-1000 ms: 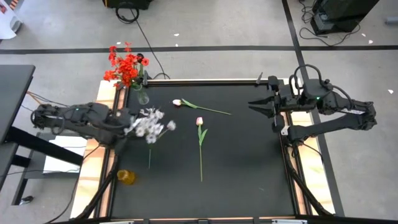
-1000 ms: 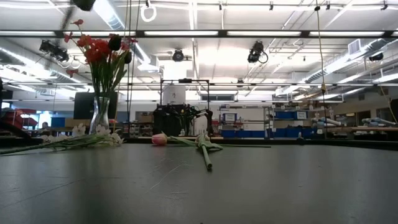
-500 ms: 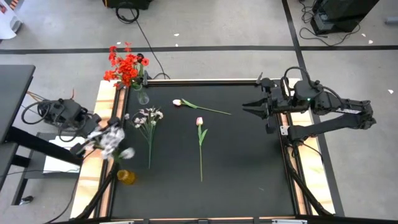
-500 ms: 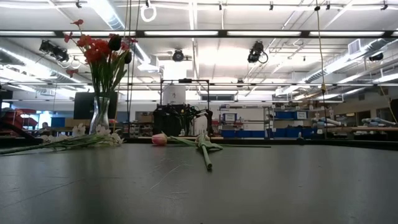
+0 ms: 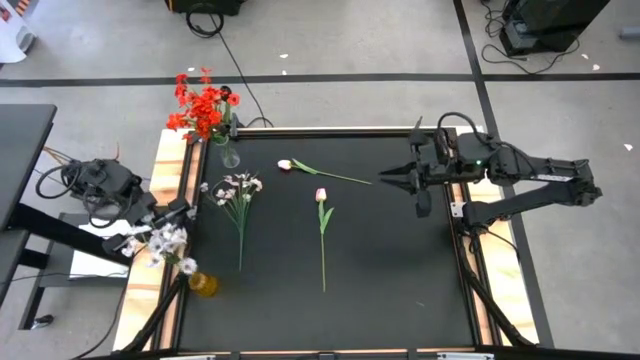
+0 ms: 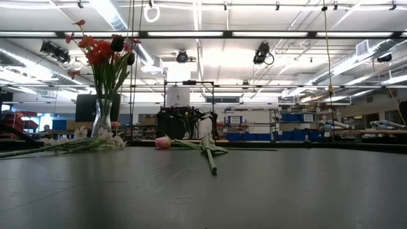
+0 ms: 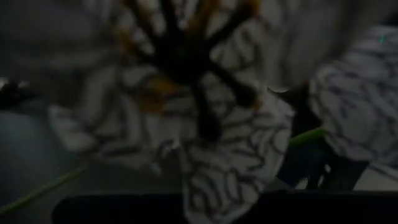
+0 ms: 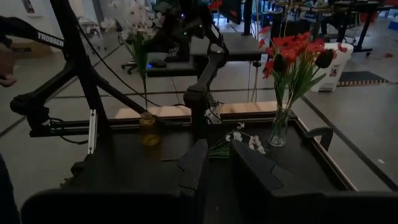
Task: Sort flowers into vase by color
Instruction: Put the white flowers into the yellow vase
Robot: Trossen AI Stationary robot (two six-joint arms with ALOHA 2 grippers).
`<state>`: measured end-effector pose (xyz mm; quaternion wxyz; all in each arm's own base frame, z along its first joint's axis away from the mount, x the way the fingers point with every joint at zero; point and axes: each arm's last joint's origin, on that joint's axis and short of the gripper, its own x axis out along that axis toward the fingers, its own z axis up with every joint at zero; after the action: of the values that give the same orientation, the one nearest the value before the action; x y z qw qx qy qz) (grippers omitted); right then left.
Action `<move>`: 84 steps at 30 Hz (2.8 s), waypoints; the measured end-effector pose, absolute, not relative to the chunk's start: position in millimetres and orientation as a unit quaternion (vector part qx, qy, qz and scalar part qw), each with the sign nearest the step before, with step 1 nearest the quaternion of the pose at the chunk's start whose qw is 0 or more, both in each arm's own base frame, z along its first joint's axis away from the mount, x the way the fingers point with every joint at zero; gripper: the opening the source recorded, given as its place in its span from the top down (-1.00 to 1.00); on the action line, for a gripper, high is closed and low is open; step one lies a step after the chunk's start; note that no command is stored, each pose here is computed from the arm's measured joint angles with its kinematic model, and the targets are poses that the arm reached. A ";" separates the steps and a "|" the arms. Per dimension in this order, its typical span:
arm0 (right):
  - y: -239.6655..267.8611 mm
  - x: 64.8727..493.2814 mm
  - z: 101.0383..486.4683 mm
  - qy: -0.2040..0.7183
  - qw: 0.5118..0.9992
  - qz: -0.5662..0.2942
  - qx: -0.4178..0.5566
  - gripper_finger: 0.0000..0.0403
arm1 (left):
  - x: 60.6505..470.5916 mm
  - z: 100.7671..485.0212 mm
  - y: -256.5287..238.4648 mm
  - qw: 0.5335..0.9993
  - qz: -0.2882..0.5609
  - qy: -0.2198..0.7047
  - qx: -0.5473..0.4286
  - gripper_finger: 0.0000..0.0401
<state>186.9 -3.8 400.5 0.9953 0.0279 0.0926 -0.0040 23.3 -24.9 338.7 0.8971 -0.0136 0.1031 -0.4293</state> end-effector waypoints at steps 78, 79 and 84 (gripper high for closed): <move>-14.8 98.8 367.6 -0.094 0.989 0.011 0.114 0.62 | 25.9 325.2 -17.2 0.943 -0.283 0.176 -0.017 0.97; -14.8 98.8 367.6 -0.094 0.989 0.011 0.114 0.62 | 25.8 325.1 -17.1 0.942 -0.283 0.177 -0.018 0.97; -14.8 98.9 367.5 -0.094 0.989 0.011 0.114 0.62 | 25.4 315.4 -15.8 0.946 -0.266 0.183 -0.018 0.97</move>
<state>98.9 -14.8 367.5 0.9890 0.1139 -0.0937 0.0107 25.4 -15.8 315.4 0.9464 -0.0176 0.1827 -0.2657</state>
